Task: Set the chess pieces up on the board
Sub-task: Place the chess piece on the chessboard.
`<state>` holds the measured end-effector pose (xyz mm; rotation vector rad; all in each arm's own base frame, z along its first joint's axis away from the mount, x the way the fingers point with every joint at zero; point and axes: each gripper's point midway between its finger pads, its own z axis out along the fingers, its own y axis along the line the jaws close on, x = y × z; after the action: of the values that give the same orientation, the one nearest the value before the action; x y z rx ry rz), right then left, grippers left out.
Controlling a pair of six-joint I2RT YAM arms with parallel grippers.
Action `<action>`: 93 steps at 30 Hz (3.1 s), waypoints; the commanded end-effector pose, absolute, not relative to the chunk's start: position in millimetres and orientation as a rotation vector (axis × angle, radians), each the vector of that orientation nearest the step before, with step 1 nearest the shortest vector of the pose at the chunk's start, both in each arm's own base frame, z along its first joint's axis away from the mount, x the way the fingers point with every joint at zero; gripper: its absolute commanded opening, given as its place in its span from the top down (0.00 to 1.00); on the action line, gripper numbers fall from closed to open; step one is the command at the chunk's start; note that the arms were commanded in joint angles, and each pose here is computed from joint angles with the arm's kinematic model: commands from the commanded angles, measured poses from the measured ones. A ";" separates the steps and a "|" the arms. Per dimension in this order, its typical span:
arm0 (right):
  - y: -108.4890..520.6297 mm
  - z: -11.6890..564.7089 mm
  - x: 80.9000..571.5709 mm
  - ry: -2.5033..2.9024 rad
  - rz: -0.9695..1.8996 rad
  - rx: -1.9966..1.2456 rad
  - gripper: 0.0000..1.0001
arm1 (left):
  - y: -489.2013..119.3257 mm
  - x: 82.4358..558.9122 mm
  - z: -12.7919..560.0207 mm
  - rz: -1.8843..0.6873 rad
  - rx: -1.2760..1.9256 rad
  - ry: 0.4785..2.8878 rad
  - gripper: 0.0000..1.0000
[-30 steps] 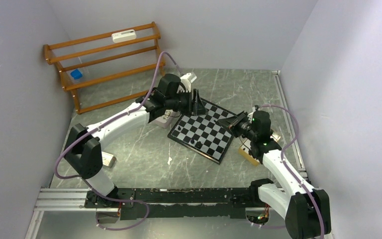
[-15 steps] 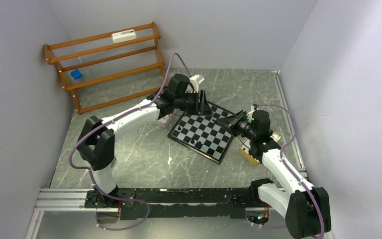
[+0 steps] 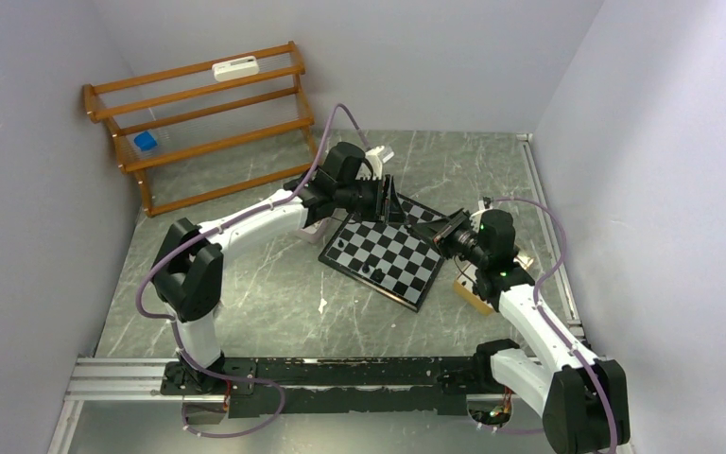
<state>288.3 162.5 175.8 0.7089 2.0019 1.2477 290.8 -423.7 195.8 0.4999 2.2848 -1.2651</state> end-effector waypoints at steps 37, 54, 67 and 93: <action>163.7 171.8 284.5 2.022 1.229 0.690 0.80 | -439.9 279.8 192.6 -1.291 0.618 2.263 0.95; 131.2 164.6 263.2 2.055 0.929 0.546 0.00 | -325.5 333.8 129.5 -0.311 0.543 2.402 0.95; 118.0 172.3 257.5 2.027 0.838 0.511 0.00 | -317.1 321.6 94.6 -0.157 0.588 2.485 0.95; 113.1 180.8 251.4 2.016 0.803 0.476 0.00 | -319.8 302.8 58.4 -0.115 0.651 2.551 0.95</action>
<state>250.8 114.8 167.2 0.5058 2.0395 0.8210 307.5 -319.1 66.2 0.6273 2.5449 -0.1327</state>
